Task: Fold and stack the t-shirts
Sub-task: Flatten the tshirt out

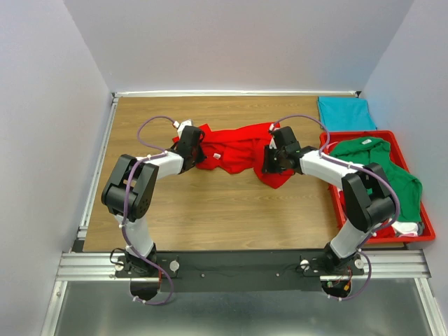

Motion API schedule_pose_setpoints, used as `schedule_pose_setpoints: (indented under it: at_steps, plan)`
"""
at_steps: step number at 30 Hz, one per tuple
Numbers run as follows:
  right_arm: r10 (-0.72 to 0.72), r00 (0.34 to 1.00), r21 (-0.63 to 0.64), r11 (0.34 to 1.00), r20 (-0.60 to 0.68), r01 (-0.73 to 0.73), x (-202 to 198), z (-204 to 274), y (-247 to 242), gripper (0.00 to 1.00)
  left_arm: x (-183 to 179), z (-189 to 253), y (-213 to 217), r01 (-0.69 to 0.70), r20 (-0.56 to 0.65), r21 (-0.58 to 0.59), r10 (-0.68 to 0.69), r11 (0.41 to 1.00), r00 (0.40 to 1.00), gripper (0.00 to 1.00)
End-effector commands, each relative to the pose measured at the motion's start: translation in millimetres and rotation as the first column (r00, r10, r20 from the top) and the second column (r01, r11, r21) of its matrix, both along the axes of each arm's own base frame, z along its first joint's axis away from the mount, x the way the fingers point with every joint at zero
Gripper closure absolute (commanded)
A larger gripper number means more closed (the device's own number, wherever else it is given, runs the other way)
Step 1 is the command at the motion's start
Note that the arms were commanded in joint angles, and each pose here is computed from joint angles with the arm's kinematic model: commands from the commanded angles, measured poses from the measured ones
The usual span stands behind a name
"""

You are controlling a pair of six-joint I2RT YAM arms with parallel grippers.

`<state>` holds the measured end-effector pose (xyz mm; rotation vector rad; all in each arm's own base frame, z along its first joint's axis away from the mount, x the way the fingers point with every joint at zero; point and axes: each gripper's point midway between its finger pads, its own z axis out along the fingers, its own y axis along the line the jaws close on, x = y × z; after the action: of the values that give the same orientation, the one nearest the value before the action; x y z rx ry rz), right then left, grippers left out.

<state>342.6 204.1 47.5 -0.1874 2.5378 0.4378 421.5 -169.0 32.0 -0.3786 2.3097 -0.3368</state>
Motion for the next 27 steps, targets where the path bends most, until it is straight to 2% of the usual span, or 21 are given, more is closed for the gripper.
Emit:
schedule_pose_setpoints:
  at_steps: [1, 2, 6, 10, 13, 14, 17, 18, 20, 23, 24, 25, 27]
  plan:
    - [-0.091, 0.992, -0.030, 0.995, 0.092, 0.094, 22.5, 14.8, -8.4, 0.87, -4.9, 12.4, 23.2, -0.023, -0.002, 0.118, 0.023, 0.993, 1.000, 1.00]
    - [-0.131, 0.983, -0.060, 0.988, 0.127, 0.139, 29.4, 19.7, -18.0, 0.99, -5.9, 17.8, 27.3, -0.023, 0.005, 0.136, 0.023, 0.990, 1.000, 1.00]
    - [-0.296, 0.927, -0.097, 0.941, 0.229, 0.324, 48.3, 46.2, -63.1, 0.99, -9.5, 54.3, 61.9, -0.060, 0.052, 0.231, 0.050, 0.971, 0.997, 1.00]
    - [-0.444, 0.865, -0.122, 0.869, 0.234, 0.480, 49.2, 57.3, -117.3, 0.99, -14.2, 93.2, 126.0, -0.145, 0.087, 0.364, 0.121, 0.920, 0.989, 1.00]
    - [-0.456, 0.854, -0.132, 0.858, 0.249, 0.496, 48.4, 67.4, -132.5, 0.92, -7.8, 110.6, 147.8, -0.152, 0.112, 0.414, 0.116, 0.897, 0.987, 1.00]
    - [-0.441, 0.863, -0.129, 0.867, 0.247, 0.481, 48.7, 71.5, -130.1, 0.83, -0.9, 115.2, 154.6, -0.161, 0.119, 0.422, 0.122, 0.892, 0.985, 0.97]
    - [-0.368, 0.901, -0.090, 0.914, 0.229, 0.396, 52.0, 82.8, -112.1, 0.66, 16.6, 107.7, 150.3, -0.100, 0.103, 0.461, 0.058, 0.882, 0.993, 0.84]
    - [-0.314, 0.921, -0.084, 0.937, 0.233, 0.340, 51.6, 87.1, -100.9, 0.57, 28.8, 116.7, 148.1, -0.092, 0.121, 0.466, 0.040, 0.880, 0.992, 0.72]
    - [-0.211, 0.940, -0.089, 0.966, 0.267, 0.242, 51.7, 101.2, -71.9, 0.51, 45.9, 115.9, 141.3, -0.061, 0.117, 0.469, 0.007, 0.881, 0.993, 0.61]
    - [-0.070, 0.952, -0.127, 0.986, 0.297, 0.112, 46.3, 108.4, -37.6, 0.50, 52.3, 123.5, 137.2, -0.056, 0.128, 0.464, -0.005, 0.884, 0.992, 0.47]
    - [0.000, 0.955, -0.125, 0.991, 0.295, 0.039, 38.0, 108.9, -14.1, 0.50, 50.4, 128.1, 136.2, -0.058, 0.137, 0.458, -0.006, 0.887, 0.990, 0.40]
    - [0.073, 0.956, -0.114, 0.993, 0.284, -0.042, 34.2, 106.2, 7.0, 0.50, 46.0, 143.8, 134.8, -0.076, 0.174, 0.433, -0.001, 0.898, 0.985, 0.28]
    - [0.206, 0.939, -0.102, 0.977, 0.277, -0.185, 18.4, 103.4, 50.9, 0.50, 32.1, 146.6, 135.3, -0.087, 0.185, 0.413, 0.010, 0.907, 0.983, 0.18]
